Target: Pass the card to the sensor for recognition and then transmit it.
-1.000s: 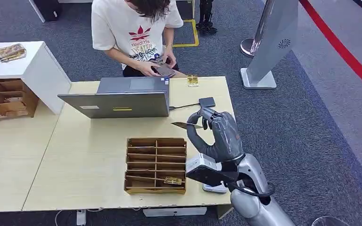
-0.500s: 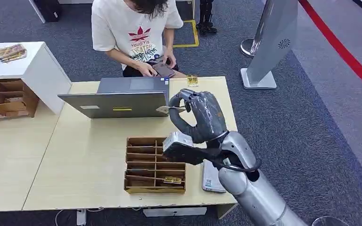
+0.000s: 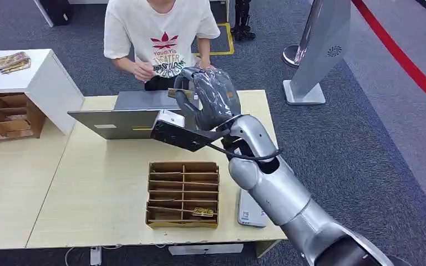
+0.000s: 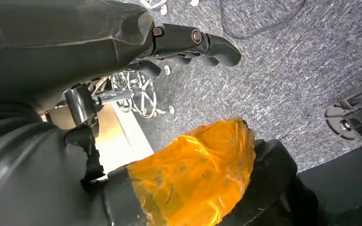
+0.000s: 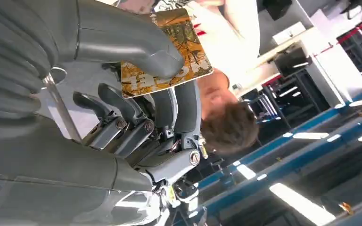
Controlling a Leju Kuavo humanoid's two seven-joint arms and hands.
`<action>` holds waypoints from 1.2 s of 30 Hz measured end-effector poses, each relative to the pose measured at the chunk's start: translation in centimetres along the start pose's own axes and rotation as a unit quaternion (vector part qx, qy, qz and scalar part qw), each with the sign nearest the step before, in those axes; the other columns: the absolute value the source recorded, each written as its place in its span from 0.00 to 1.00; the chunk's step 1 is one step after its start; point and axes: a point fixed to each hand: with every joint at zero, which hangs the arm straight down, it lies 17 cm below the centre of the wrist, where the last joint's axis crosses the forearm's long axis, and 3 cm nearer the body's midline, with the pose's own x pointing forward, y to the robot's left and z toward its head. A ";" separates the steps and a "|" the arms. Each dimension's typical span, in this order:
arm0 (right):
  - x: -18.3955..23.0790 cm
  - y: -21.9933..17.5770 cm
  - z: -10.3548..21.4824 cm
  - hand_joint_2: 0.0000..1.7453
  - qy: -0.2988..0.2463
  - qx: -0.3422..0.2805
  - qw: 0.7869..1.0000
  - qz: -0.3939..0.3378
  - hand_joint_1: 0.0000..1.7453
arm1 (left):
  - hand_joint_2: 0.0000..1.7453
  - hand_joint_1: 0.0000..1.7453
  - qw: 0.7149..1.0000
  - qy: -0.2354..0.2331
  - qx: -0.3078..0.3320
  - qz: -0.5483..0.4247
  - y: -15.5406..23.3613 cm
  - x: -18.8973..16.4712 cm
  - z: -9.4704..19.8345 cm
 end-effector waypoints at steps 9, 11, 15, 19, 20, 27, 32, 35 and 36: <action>-1.6 2.1 -1.8 1.00 0.024 0.022 0.997 0.063 1.00 | 0.00 0.00 1.000 0.000 0.001 -0.017 0.1 0.7 0.2; -1.8 3.0 -1.9 1.00 0.025 0.030 0.995 0.087 1.00 | 0.00 0.00 1.000 0.000 0.001 -0.020 0.1 0.8 0.2; -1.4 4.4 -2.0 1.00 0.015 0.041 0.991 0.130 1.00 | 0.00 0.00 1.000 -0.001 0.001 -0.027 0.0 1.1 0.3; -1.3 5.6 -1.9 1.00 0.015 0.054 0.989 0.137 1.00 | 0.00 0.00 0.999 -0.003 0.002 -0.031 0.1 1.4 0.4; -1.3 5.8 -1.8 1.00 0.015 0.057 0.989 0.139 1.00 | 0.00 0.00 0.999 -0.003 0.002 -0.032 0.1 1.4 0.4; -1.4 6.6 -1.6 1.00 0.015 0.066 0.987 0.142 1.00 | 0.00 0.00 0.999 -0.003 0.002 -0.032 0.1 1.4 0.4; -1.5 6.9 -1.5 1.00 0.015 0.071 0.987 0.145 1.00 | 0.00 0.00 0.999 -0.003 0.003 -0.032 0.1 1.4 0.4; -1.5 6.9 -1.5 0.00 0.015 0.072 0.987 0.146 0.00 | 0.00 0.00 0.999 -0.003 0.003 -0.032 0.1 1.4 0.4; -1.6 6.9 -1.5 0.00 0.016 0.072 0.987 0.146 0.00 | 0.00 0.00 0.999 -0.003 0.003 -0.032 0.1 1.4 0.4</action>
